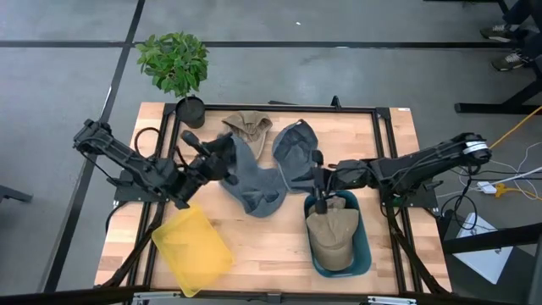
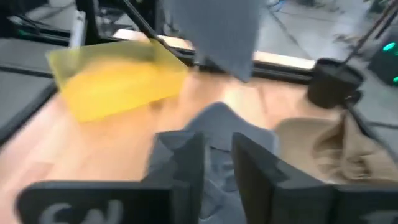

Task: Pick & Place hat
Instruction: Put the left gray cap into the yellow bin

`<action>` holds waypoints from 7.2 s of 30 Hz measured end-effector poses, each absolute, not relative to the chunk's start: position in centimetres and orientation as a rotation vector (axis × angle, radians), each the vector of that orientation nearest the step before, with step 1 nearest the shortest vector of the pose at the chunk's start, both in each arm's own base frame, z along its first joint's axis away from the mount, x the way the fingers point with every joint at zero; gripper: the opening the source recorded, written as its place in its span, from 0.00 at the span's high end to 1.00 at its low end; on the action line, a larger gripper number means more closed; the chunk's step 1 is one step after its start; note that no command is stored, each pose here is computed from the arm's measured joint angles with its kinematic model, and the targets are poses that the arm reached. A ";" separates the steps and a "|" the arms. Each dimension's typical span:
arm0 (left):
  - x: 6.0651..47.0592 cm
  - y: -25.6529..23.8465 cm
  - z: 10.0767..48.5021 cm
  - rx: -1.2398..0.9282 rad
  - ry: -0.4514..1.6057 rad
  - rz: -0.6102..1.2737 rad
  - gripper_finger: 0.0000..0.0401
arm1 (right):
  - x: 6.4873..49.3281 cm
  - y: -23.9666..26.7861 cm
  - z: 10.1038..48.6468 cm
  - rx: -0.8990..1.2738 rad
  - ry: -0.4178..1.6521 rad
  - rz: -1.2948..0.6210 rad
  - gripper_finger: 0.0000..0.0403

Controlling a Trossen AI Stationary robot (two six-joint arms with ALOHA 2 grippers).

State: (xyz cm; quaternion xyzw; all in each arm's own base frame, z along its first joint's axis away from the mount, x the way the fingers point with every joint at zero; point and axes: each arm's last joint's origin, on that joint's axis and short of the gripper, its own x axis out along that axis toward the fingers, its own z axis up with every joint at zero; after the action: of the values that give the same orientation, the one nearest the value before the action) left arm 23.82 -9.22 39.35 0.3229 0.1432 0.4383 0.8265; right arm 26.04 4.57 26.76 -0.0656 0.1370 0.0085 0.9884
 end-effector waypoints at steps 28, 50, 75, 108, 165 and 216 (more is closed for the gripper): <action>24.9 -11.1 38.6 1.170 0.103 0.406 0.97 | 28.1 4.3 29.9 0.162 -0.104 0.075 0.27; 25.4 -10.7 38.4 1.191 0.060 0.336 0.97 | 34.6 5.6 32.1 0.049 -0.120 0.191 0.33; 23.9 -10.8 38.2 0.812 0.158 0.500 0.67 | 34.6 4.7 30.1 -0.070 0.091 -0.123 0.98; 24.7 -3.9 35.0 -0.209 0.272 0.364 0.51 | 34.2 3.7 28.7 -0.152 0.235 -0.478 0.98; 16.5 -8.6 36.1 -0.230 0.404 0.121 0.99 | 31.2 6.2 30.1 -0.097 0.351 -0.061 0.38; 9.4 -23.2 27.9 -0.451 0.525 0.096 0.99 | 29.7 5.7 30.6 0.021 0.397 -0.176 0.41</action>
State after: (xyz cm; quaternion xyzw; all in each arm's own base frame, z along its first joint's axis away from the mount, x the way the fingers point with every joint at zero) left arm 9.36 -23.18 27.89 -0.2211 0.2574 0.0471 0.9395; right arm 29.69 5.74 30.63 0.0103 0.1970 -0.0872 0.9765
